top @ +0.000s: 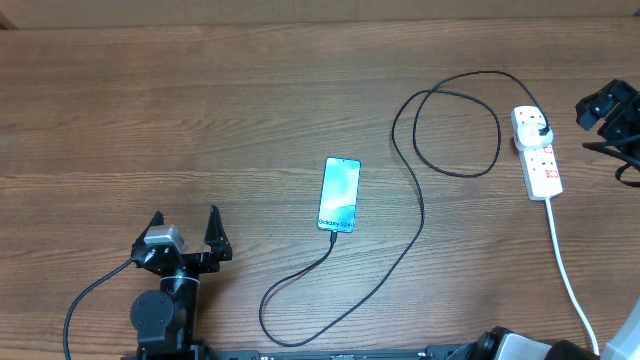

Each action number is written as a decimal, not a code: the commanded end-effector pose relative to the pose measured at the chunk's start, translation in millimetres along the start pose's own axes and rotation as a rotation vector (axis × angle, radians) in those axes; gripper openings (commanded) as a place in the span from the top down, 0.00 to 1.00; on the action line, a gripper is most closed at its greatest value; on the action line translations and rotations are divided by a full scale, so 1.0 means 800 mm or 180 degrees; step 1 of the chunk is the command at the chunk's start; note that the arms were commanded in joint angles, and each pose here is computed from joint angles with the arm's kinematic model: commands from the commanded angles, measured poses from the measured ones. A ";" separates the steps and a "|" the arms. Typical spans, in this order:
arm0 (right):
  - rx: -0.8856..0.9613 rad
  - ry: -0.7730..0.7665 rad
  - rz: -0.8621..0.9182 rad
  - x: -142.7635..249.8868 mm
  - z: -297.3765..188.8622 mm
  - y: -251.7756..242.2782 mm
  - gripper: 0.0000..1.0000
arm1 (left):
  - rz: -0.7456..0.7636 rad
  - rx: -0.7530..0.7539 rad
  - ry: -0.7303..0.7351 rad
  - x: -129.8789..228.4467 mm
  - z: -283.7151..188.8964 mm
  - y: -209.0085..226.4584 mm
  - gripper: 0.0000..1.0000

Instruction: Plug charger to phone and switch on socket

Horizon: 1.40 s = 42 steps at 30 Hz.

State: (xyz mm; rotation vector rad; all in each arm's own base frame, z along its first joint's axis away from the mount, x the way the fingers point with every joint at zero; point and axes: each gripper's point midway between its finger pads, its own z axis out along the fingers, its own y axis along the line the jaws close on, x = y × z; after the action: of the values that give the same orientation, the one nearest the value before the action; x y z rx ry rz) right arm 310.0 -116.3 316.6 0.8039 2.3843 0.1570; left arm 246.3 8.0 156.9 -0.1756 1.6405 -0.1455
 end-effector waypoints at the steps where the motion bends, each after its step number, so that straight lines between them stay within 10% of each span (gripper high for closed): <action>1: -0.0044 -0.0079 -0.0022 -0.006 -0.008 0.006 0.00 | 0.0266 0.0043 -0.0014 0.000 -0.001 -0.002 0.01; 42: -0.0043 -0.0080 -0.0022 -0.006 -0.008 0.006 0.00 | 0.0315 0.0050 -0.0019 -0.001 -0.001 -0.002 0.00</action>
State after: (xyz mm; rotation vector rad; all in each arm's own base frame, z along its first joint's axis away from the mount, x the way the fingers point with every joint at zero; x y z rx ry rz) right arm 310.1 -116.3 316.6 0.8037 2.3839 0.1569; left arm 246.3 6.5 157.1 -0.0872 1.6449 -0.0777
